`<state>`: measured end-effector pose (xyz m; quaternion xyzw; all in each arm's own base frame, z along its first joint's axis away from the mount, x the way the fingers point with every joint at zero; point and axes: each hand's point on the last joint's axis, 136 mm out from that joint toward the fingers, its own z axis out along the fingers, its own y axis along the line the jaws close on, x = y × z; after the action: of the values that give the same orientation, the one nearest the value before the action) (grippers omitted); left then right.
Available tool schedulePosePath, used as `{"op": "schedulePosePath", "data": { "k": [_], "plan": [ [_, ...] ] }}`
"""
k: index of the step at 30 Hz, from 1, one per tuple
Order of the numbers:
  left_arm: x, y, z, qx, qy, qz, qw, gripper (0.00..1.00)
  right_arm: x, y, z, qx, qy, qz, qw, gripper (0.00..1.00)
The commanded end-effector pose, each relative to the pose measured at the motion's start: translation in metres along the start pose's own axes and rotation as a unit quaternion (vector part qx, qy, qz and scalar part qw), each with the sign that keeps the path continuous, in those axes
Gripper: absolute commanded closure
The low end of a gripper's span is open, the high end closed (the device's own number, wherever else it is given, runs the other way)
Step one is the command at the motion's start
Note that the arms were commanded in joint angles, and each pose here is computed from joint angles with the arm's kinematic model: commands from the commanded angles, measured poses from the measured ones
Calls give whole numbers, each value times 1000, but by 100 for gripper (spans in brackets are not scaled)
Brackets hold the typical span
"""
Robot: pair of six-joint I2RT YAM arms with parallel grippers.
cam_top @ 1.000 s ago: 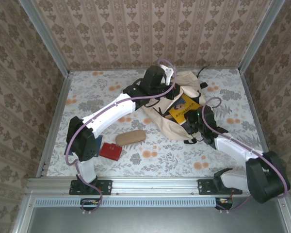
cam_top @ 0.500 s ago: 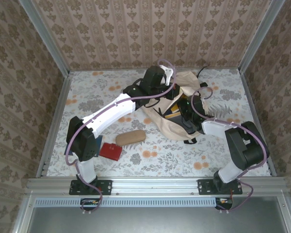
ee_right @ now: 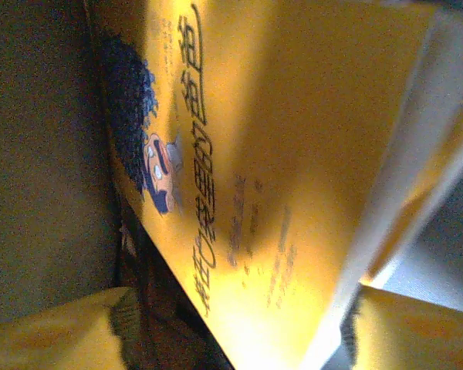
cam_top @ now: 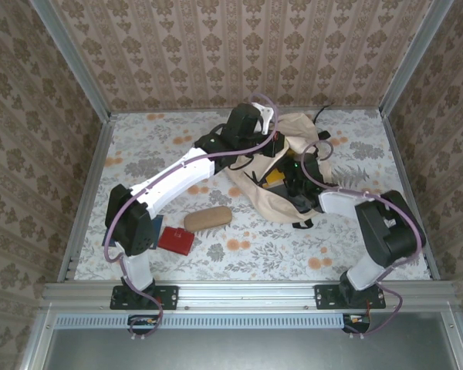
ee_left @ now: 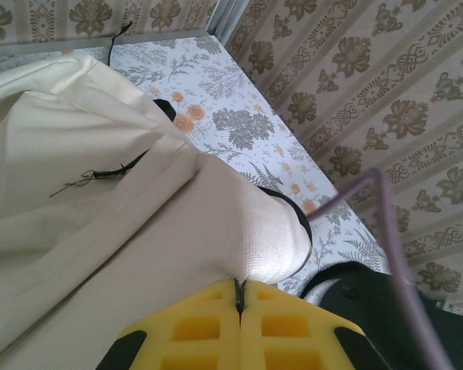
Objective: Pack the student bag
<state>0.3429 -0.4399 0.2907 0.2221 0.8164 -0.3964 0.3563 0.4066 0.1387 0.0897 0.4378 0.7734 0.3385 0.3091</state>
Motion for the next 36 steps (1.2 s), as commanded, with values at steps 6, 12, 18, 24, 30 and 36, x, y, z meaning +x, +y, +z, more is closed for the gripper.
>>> {"op": "schedulePosePath", "data": {
  "k": [6, 12, 18, 24, 30, 36],
  "plan": [
    [-6, 10, 0, -3, -4, -18, 1000, 100, -19, -57, -79, 88, -50, -52, 993, 21],
    [9, 36, -5, -41, 25, -49, 998, 59, -46, -78, -141, 137, -120, -98, 978, 20],
    [31, 97, -48, -161, 40, -84, 983, 26, -67, -62, -192, 151, -164, -192, 956, 14],
    [82, 166, -121, -289, 66, -130, 946, 20, -70, -41, -207, 160, -146, -265, 940, 13],
    [156, 238, -209, -396, 73, -239, 883, 18, -47, -16, -179, 122, -72, -296, 945, 12],
    [235, 283, -275, -460, 62, -363, 808, 12, -19, 5, -151, 91, -21, -312, 946, 11]
  ]
}}
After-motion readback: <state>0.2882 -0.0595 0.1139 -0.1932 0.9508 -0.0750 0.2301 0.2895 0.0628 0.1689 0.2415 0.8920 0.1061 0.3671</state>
